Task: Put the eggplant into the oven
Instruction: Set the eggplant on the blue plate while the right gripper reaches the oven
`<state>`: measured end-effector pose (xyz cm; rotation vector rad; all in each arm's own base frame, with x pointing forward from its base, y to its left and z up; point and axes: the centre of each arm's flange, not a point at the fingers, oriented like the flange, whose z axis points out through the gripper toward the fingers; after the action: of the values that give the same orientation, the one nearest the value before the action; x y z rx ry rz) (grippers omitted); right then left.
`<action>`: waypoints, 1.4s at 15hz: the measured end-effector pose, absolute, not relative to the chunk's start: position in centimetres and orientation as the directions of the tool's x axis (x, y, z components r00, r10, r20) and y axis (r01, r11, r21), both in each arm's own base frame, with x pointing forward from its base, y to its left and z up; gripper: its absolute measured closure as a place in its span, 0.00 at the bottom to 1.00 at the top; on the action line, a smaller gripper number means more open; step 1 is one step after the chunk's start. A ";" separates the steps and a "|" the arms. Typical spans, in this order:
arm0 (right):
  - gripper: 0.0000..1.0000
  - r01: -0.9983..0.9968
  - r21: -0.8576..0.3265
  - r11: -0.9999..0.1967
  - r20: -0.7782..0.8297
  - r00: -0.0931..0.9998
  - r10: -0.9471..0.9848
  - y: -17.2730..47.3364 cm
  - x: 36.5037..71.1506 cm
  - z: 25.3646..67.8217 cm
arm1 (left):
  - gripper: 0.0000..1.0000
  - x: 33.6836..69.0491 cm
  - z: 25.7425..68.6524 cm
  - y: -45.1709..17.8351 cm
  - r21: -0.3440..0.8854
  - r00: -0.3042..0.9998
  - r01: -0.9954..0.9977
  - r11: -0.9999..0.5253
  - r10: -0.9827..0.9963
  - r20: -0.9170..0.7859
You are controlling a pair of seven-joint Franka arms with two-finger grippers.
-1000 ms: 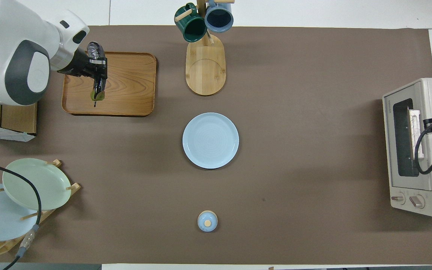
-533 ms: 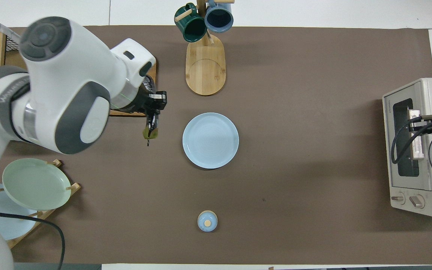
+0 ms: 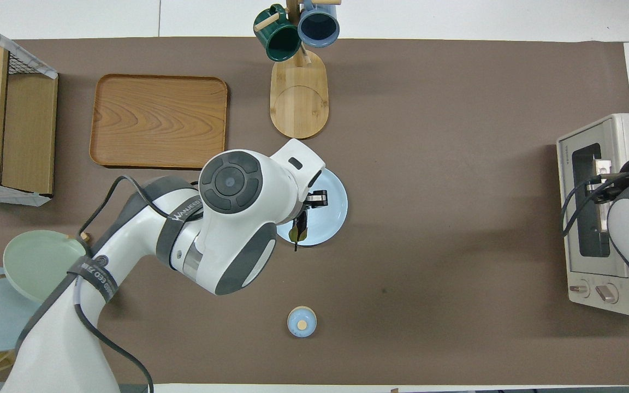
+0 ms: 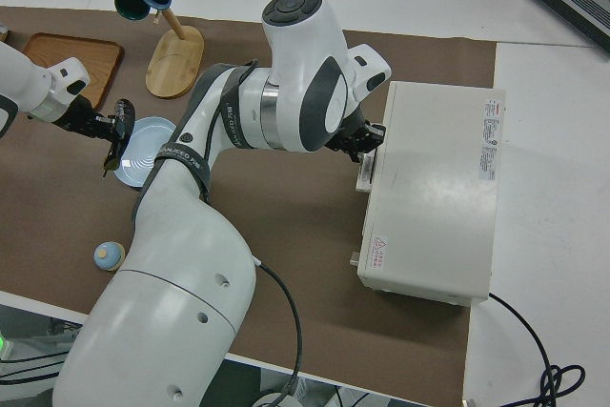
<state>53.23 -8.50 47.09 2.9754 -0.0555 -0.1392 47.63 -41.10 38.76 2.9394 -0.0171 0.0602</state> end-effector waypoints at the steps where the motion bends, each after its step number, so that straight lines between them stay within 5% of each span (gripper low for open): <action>1: 0.99 -0.029 0.163 -0.986 -0.091 0.995 -0.044 -8.6 53.1 46.7 | 0.74 47.6 37.6 -41.6 0.204 0.999 -0.013 -0.979 -0.004 0.042; 12: 0.99 -0.023 0.129 -0.991 -0.085 0.996 -0.034 -7.8 52.0 43.2 | 0.74 47.9 34.6 -41.8 0.191 1.000 -0.008 -0.982 -0.003 0.022; 19: 0.99 -0.004 0.116 -0.993 -0.117 0.993 -0.017 -5.4 53.1 45.2 | 0.02 49.7 34.9 -39.4 0.168 0.999 -0.039 -0.985 -0.037 0.018; 21: 0.99 -0.009 0.131 -0.991 -0.123 0.992 -0.026 -5.6 53.8 48.4 | 0.00 51.7 37.1 -36.1 0.148 0.998 -0.061 -0.987 -0.061 0.003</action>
<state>53.81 -5.64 48.41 3.0047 -0.0267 -0.1883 51.74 -36.09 37.09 2.9916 -0.0917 -0.0024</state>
